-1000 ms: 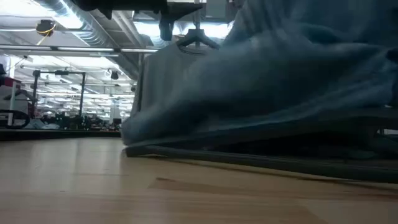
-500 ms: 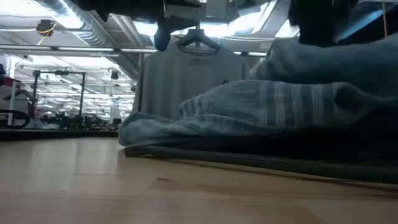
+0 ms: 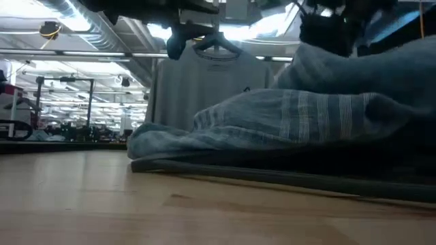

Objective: Unhang clothes
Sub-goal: Remove the polo shirt from the hanger, then unhang the shirt

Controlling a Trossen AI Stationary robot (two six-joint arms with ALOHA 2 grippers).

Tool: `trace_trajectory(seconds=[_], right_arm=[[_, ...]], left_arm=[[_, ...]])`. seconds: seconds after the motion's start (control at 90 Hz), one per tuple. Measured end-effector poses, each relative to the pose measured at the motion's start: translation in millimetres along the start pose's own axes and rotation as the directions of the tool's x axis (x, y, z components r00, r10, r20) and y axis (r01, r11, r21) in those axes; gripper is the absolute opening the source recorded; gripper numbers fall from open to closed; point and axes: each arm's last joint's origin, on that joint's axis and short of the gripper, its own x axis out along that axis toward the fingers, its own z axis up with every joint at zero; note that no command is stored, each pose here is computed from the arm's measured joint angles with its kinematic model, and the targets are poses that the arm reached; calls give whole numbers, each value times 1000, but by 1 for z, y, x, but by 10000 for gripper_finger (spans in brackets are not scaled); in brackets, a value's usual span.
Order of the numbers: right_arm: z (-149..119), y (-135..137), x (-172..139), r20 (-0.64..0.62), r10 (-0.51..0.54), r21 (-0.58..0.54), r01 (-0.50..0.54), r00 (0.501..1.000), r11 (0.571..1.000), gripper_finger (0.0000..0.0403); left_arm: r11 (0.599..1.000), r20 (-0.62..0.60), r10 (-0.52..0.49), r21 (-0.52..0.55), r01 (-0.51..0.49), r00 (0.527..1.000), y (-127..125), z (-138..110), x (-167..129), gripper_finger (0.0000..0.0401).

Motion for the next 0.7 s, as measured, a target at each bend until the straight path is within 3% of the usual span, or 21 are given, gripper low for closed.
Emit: trace_trajectory(seconds=[0.111,0.189,0.4,0.522,0.589,0.7], right_arm=[[21,3,-33,71,-62,0,62,996,998,368],[33,1,-52,77,-42,47,39,996,998,393],[35,-8,-81,-82,-17,100,25,996,995,370],[20,-13,-85,-272,-32,125,68,962,990,368],[13,-16,-85,-353,-89,126,142,931,982,367],[10,-15,-88,-329,-177,120,227,928,967,367]], left_arm=[[999,4,49,15,-49,999,7,12,-2,162],[995,25,86,42,-87,996,13,24,-4,161],[981,137,113,141,-132,984,21,63,-13,161],[959,213,166,194,-208,963,26,82,-20,161],[933,268,240,203,-298,933,29,91,-23,161],[852,355,368,241,-465,859,34,101,-28,161]])
